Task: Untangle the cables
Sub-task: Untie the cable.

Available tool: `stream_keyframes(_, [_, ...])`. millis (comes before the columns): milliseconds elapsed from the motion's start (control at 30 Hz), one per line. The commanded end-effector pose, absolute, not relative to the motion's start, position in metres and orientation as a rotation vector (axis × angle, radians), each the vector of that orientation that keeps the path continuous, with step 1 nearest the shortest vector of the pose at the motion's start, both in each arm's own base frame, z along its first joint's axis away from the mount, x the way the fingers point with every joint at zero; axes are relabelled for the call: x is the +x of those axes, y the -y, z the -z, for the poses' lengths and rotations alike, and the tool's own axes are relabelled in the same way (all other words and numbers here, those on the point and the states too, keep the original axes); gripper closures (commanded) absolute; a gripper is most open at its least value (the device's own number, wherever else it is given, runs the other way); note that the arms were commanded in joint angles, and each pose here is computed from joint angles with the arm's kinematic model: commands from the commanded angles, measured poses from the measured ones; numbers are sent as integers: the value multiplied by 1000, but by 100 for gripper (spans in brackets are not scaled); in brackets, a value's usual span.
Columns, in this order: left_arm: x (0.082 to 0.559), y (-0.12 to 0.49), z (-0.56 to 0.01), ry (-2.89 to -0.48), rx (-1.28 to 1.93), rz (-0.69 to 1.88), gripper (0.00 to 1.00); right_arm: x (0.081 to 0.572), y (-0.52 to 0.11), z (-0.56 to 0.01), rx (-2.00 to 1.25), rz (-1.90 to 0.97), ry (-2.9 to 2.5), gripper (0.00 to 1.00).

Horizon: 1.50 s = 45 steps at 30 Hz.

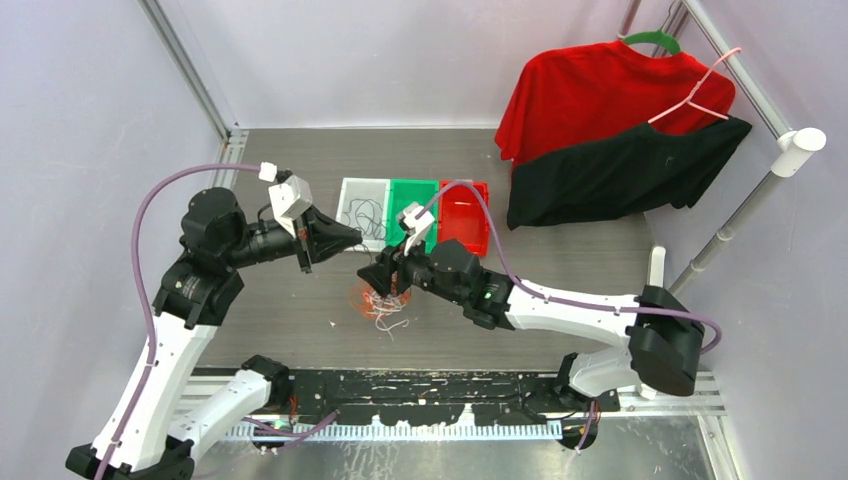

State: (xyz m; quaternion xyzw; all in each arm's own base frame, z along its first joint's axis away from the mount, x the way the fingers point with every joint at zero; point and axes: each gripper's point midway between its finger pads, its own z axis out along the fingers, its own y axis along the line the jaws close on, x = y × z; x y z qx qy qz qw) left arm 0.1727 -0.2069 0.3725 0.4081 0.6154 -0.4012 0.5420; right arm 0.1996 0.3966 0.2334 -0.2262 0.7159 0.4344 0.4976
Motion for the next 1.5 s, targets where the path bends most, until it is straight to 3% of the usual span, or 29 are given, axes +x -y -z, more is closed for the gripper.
stream_keyframes(0, [162, 208, -411, -1345, 989, 957, 100, 211, -412, -279, -497, -1089, -1573, 42])
stream_keyframes(633, [151, 201, -523, -1104, 944, 875, 100, 209, -406, -145, -479, -1023, -1812, 44])
stream_keyframes(1467, [131, 170, -708, -596, 836, 535, 100, 194, -374, -84, -511, -881, -1935, 42])
